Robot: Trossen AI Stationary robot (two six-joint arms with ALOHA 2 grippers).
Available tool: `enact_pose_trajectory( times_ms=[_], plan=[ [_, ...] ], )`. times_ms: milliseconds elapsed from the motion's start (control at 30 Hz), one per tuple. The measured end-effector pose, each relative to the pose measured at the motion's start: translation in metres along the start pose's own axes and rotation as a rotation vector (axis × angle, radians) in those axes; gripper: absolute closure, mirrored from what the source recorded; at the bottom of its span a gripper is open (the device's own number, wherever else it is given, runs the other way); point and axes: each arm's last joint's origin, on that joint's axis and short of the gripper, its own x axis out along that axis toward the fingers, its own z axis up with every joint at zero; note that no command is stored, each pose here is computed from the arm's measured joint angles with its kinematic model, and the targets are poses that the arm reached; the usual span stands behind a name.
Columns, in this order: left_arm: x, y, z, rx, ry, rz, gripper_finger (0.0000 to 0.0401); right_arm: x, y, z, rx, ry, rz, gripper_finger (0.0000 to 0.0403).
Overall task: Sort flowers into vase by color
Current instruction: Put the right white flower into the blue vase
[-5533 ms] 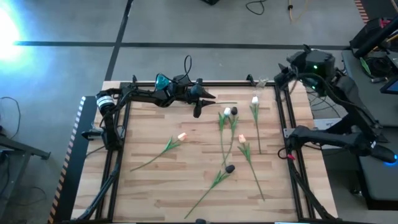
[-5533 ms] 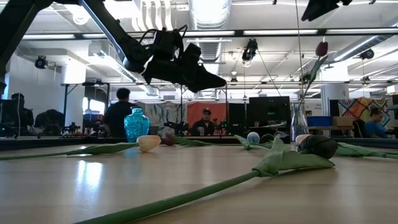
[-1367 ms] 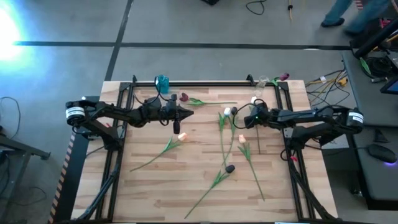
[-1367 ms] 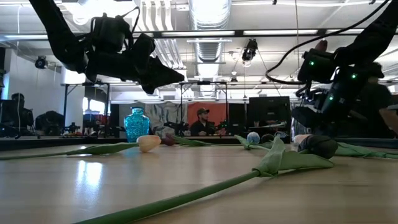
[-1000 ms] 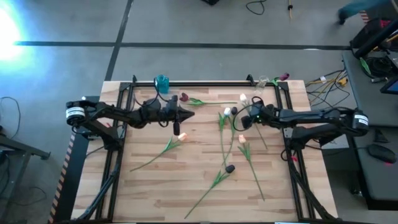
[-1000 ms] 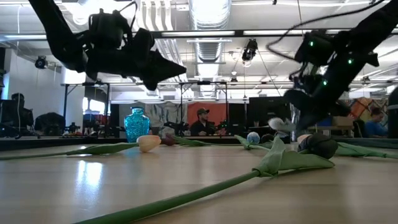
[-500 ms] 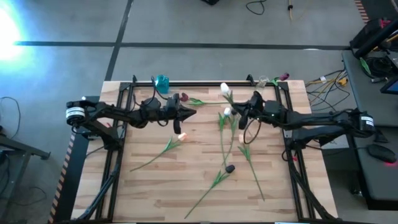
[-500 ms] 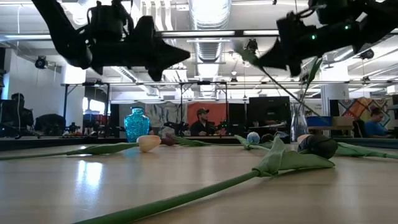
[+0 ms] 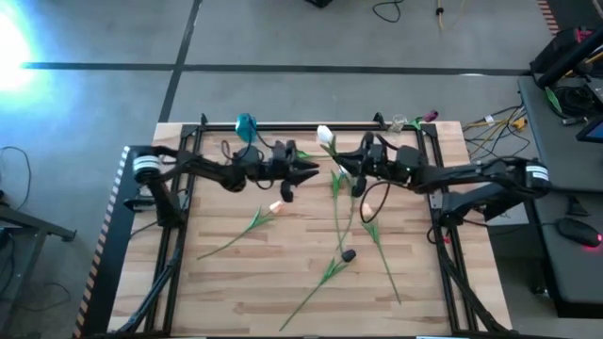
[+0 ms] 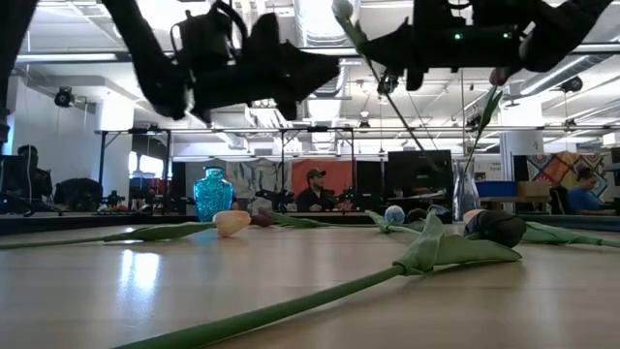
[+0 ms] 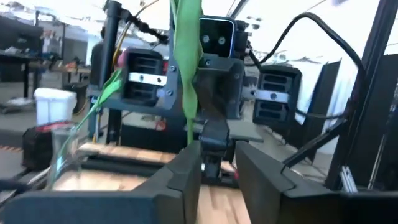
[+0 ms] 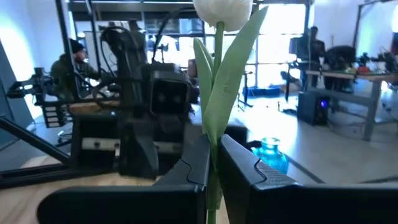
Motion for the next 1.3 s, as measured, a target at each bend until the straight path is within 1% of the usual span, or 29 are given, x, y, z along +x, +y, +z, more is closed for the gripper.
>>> enact_pose_trajectory(
  times_ms=[100,233,433,667,833,967,1133,1300],
  plan=[
    [0.013,0.006,-0.005,0.005,-0.031,-0.003,0.0302,0.01,0.0,0.001,-0.015,-0.006,0.009,0.0385],
    [0.025,0.011,-0.007,0.0,-0.054,-0.007,0.0296,0.018,0.002,0.003,-0.026,-0.021,0.015,0.0385],
    [0.026,0.011,-0.001,0.019,-0.107,-0.019,0.0296,0.021,0.002,0.005,-0.04,-0.03,0.017,0.0385],
    [0.026,0.01,0.0,0.021,-0.117,-0.015,0.0296,0.02,0.002,0.006,-0.039,-0.043,0.017,0.0385],
    [0.032,0.011,0.006,0.026,-0.131,-0.02,0.0296,0.021,0.002,0.007,-0.035,-0.046,0.019,0.0385],
    [0.036,0.012,0.007,0.026,-0.104,-0.028,0.0297,0.021,0.005,0.008,-0.034,-0.05,0.027,0.0385],
    [0.038,0.012,0.007,0.043,-0.096,-0.034,0.0324,0.022,0.006,0.009,-0.036,-0.057,0.034,0.0385],
    [0.037,0.011,0.009,0.068,-0.111,-0.038,0.0377,0.022,0.007,0.009,-0.044,-0.059,0.033,0.0385]
  ],
)
